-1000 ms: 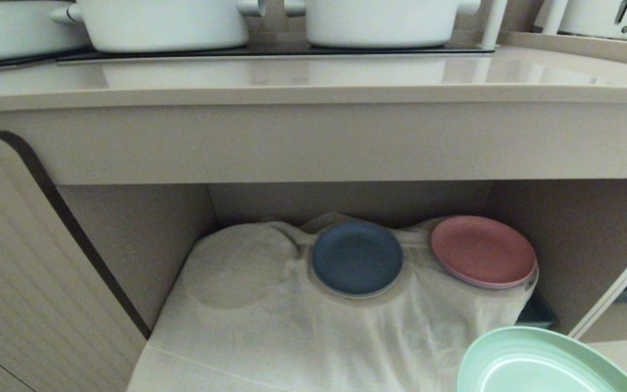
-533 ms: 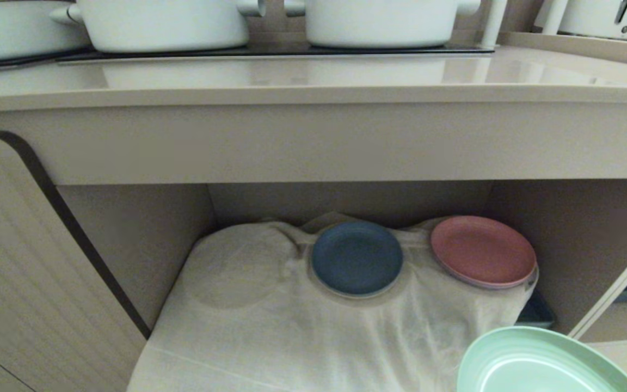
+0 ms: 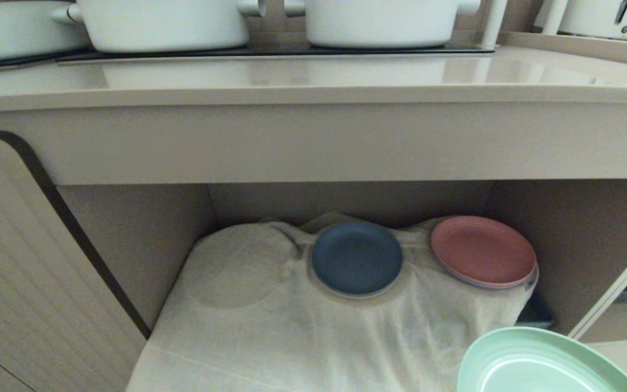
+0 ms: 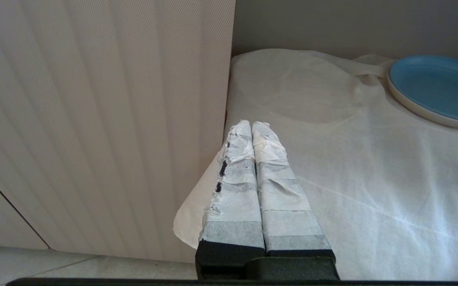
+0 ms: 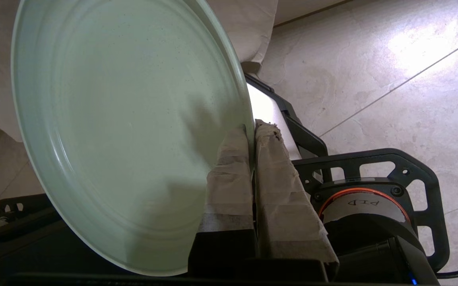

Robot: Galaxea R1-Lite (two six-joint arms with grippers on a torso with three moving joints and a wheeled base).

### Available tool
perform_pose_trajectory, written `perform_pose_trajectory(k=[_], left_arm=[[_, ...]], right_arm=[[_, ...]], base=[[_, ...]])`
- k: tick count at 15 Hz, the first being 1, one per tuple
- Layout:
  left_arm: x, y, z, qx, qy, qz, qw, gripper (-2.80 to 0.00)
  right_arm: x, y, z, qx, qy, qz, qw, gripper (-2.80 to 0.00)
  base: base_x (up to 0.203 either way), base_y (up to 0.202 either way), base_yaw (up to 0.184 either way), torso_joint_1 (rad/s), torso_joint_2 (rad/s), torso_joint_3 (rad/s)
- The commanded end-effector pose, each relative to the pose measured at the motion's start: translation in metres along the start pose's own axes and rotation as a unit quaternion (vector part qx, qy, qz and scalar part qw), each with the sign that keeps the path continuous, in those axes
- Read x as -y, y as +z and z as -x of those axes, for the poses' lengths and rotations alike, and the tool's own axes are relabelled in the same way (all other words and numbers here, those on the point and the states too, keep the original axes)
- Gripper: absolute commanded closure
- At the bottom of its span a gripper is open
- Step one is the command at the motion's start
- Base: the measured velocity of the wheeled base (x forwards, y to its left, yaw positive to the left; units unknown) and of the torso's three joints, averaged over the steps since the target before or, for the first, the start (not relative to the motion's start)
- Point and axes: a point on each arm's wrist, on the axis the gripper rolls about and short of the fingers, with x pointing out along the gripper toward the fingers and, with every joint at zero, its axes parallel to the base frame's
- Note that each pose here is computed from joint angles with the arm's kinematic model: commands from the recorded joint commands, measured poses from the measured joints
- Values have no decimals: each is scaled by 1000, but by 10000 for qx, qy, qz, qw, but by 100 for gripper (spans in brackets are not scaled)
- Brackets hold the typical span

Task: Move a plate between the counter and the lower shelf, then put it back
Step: Put the plate in the cupboard

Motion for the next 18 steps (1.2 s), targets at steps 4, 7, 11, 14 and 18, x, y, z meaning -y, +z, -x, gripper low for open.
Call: perform_pose_trajectory(k=[4,7,11,14,18], left_arm=[[0,0,0,0,2,4,10000,0],[0,0,0,0,2,4,10000,0],[0,0,0,7,2,4,10000,0],[0,0,0,0,2,4,10000,0],[0,0,0,1,2,4,10000,0]], right_arm=[[0,0,0,-32,-17,-15,10000,0],[0,0,0,-31,-17,-16,10000,0],[0,0,0,-29,-21,-21,10000,0],[0,0,0,-26,-13,-15,10000,0],[0,0,0,-26,-13,-15,10000,0]], base=[[0,0,0,0,0,0],[0,0,0,0,0,0],[0,0,0,0,0,0],[0,0,0,0,0,0],[0,0,0,0,0,0]])
